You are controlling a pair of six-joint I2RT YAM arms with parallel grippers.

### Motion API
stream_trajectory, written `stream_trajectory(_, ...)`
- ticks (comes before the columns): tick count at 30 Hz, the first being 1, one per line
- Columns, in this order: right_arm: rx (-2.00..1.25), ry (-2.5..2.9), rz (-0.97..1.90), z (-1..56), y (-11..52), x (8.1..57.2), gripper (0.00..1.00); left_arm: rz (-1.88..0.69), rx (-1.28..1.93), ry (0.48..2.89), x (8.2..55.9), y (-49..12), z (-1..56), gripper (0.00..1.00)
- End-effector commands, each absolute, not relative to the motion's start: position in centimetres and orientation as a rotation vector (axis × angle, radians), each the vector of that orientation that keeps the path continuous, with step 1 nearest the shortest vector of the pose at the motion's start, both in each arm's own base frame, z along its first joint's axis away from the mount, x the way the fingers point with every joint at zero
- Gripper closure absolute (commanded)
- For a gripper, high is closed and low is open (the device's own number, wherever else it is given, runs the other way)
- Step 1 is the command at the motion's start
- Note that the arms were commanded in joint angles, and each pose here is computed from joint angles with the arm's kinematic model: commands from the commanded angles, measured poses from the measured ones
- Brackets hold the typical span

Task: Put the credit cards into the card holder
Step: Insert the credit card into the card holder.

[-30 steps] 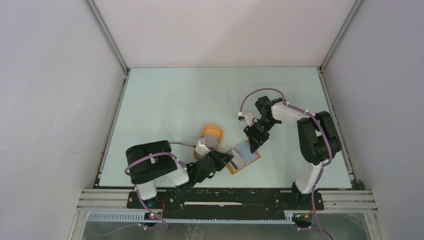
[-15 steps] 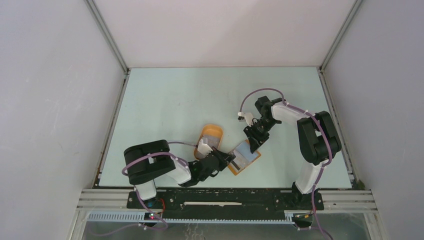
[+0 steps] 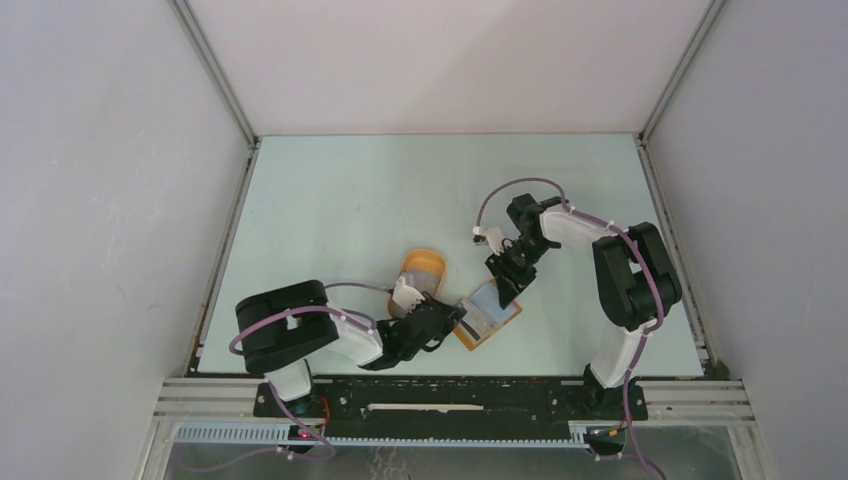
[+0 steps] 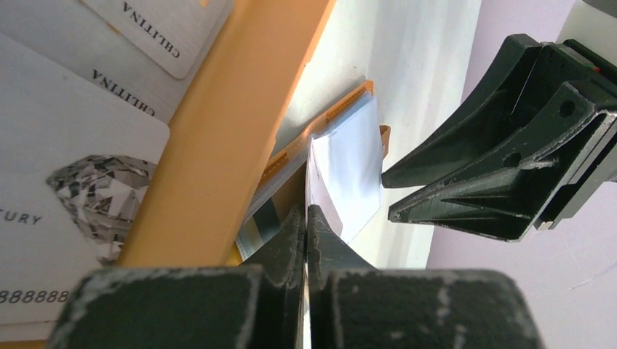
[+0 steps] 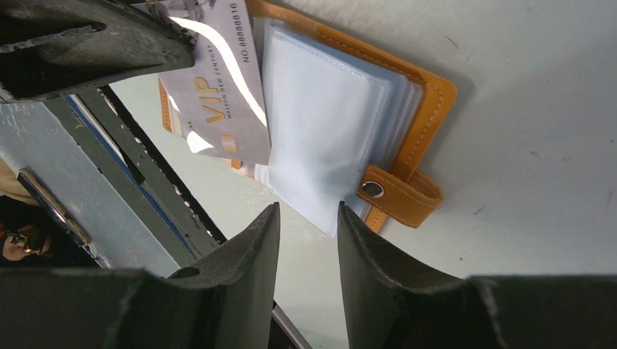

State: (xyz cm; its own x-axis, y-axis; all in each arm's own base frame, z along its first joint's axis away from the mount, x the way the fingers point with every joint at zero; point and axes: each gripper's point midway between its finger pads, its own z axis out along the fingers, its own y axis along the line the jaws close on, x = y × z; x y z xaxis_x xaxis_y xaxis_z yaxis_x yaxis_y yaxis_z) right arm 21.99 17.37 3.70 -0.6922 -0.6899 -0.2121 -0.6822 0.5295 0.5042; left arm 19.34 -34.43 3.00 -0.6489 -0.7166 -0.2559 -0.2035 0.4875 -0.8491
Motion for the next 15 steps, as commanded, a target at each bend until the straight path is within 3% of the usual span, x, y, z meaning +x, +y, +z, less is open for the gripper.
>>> stream_trajectory(1, 1.283, -2.709, -0.911, 4.3, 18.2, 21.9, 0.57, -0.966, -0.716, 2.119, 20.5, -33.7, 2.5, 1.0)
stream_trajectory(15, 1.282, -2.706, -0.912, 4.2, 18.3, 21.9, 0.57, -0.997, -0.654, 2.149, 20.4, -35.6, 2.1, 1.0)
